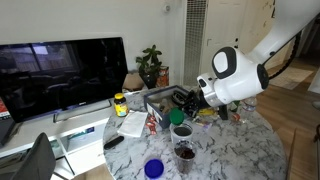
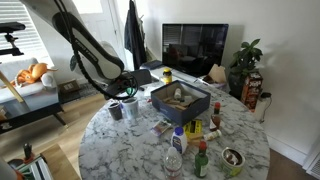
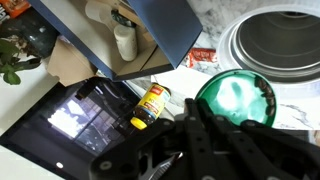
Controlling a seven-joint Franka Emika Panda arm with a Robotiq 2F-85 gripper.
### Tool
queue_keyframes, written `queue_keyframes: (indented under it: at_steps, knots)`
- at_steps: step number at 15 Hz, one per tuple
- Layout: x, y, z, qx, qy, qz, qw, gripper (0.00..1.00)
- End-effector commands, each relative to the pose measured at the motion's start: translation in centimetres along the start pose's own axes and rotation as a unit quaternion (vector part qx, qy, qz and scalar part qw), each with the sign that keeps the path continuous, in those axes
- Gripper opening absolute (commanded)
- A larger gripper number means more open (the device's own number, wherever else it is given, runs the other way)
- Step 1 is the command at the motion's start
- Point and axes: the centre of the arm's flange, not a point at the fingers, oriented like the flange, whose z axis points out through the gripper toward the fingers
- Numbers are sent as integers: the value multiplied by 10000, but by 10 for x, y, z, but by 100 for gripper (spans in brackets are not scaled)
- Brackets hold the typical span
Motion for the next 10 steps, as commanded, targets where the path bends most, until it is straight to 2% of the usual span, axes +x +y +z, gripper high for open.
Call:
queue_keyframes:
  at_steps: [1, 7, 8, 9, 10]
  knots:
    - [-21, -3, 0, 57, 190, -99, 9998, 2]
    - [-25, -13, -3, -62, 351, -114, 9993, 2]
    - [5, -17, -3, -16, 275, -159, 9995, 2]
    - [5, -18, -3, -10, 281, -166, 9995, 7]
    - [6, -17, -3, -17, 289, -163, 9994, 7]
